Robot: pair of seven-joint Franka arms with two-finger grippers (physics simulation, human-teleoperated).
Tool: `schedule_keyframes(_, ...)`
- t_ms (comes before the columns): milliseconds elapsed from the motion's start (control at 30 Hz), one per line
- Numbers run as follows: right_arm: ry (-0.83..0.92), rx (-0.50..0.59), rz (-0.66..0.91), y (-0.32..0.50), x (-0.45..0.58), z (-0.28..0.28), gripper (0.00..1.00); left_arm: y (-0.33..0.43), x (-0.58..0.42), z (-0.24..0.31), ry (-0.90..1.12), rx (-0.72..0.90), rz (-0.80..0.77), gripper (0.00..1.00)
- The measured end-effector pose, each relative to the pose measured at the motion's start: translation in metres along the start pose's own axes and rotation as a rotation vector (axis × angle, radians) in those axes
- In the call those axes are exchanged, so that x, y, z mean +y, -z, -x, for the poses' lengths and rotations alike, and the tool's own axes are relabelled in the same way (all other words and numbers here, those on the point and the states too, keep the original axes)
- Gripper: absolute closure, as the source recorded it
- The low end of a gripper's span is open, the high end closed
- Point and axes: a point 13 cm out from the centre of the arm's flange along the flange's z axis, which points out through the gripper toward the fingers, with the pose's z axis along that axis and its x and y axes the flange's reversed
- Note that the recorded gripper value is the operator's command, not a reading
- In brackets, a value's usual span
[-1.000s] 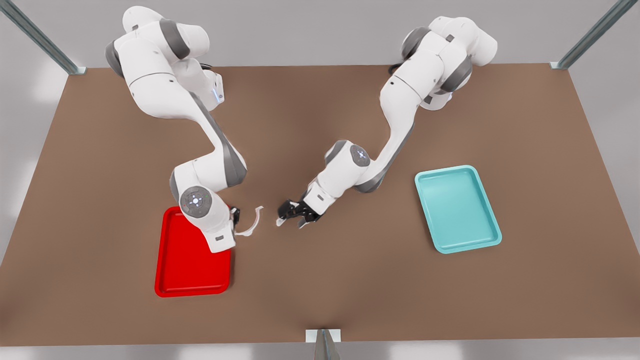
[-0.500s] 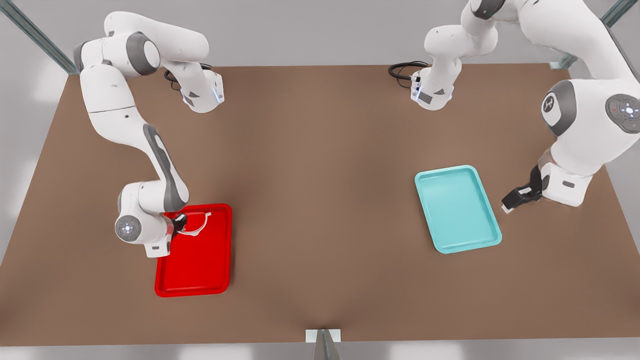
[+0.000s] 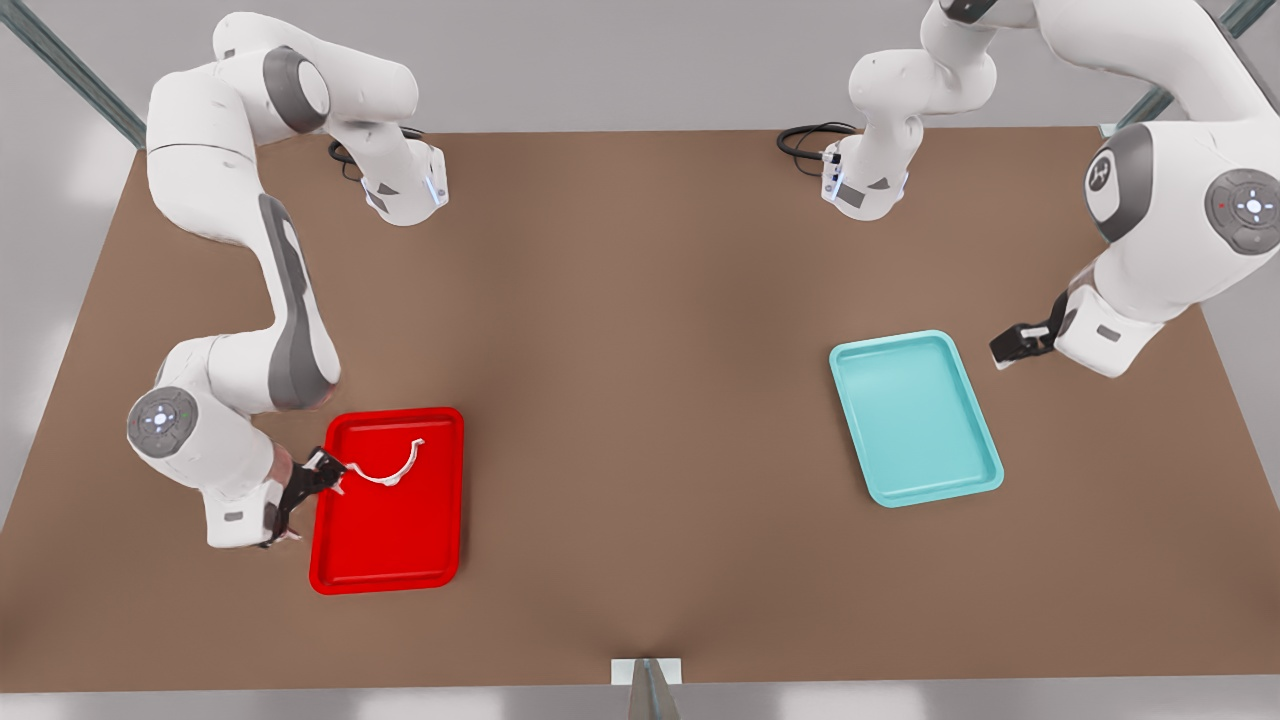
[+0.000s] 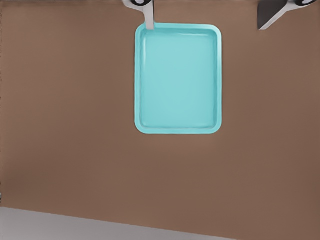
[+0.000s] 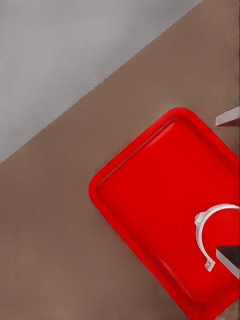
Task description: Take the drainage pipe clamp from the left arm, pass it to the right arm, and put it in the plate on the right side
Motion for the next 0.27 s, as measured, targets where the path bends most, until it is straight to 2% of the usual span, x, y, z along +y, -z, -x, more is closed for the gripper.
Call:
schedule_keyframes(100,-0.049,0.037,-0.022,0.099,0.035,-0.017,0.01,-0.002,-0.004,-0.003,-0.024,0.02,-0.01,0.0)
schedule_keyframes(133,-0.086,0.058,-0.035,0.127,0.046,-0.036,0.04,-0.004,-0.005,-0.004,-0.033,0.028,-0.011,0.0)
schedule_keyframes(267,-0.274,0.213,0.062,0.098,0.084,-0.125,0.03,-0.01,-0.013,-0.007,-0.067,0.047,-0.011,0.0)
